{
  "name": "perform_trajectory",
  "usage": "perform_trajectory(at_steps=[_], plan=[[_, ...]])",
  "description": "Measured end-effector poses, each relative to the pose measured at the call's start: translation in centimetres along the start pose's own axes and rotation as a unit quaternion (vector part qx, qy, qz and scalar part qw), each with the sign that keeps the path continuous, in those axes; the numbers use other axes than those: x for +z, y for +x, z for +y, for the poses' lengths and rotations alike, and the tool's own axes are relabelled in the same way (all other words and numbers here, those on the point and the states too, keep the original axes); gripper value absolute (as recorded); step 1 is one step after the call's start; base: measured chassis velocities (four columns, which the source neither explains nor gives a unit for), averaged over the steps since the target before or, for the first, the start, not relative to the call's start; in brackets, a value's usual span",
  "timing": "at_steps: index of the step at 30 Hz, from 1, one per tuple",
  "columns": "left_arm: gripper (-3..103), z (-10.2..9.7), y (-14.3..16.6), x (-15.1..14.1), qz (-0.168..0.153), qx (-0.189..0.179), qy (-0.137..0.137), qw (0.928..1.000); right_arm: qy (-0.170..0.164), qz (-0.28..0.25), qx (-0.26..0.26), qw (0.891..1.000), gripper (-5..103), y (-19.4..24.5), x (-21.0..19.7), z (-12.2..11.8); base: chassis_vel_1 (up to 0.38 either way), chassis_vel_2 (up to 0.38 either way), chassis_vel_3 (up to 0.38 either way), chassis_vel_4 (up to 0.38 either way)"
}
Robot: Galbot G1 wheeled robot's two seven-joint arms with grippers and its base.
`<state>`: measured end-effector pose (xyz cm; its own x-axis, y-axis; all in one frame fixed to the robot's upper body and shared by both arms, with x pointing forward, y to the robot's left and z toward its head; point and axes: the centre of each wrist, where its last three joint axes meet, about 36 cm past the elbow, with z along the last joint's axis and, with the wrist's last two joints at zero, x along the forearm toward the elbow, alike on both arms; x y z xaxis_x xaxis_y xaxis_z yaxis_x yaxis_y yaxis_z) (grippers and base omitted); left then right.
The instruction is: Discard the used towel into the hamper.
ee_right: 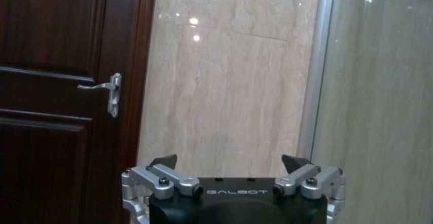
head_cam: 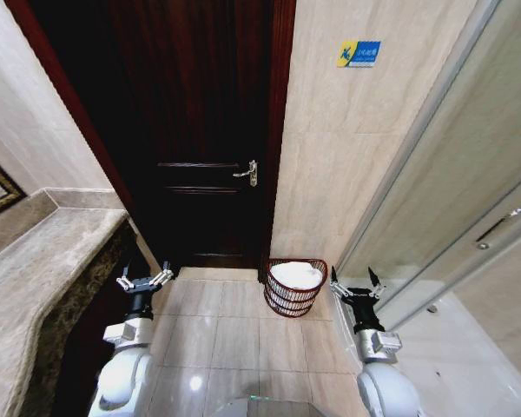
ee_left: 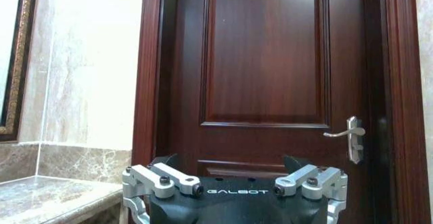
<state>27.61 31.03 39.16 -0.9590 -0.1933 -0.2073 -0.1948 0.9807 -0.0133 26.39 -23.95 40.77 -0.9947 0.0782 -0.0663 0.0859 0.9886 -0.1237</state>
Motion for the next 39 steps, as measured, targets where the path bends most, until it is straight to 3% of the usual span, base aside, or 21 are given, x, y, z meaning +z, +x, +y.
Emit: perform_trajectory(at_steps=[39], plan=[[100,-0.1,-0.4,1.4,-0.012,-0.005,0.008,0.9999,0.012,0.002,-0.015,1.0,100,-0.4,0.7,0.6,0.081,-0.072,-0.073,0.08]])
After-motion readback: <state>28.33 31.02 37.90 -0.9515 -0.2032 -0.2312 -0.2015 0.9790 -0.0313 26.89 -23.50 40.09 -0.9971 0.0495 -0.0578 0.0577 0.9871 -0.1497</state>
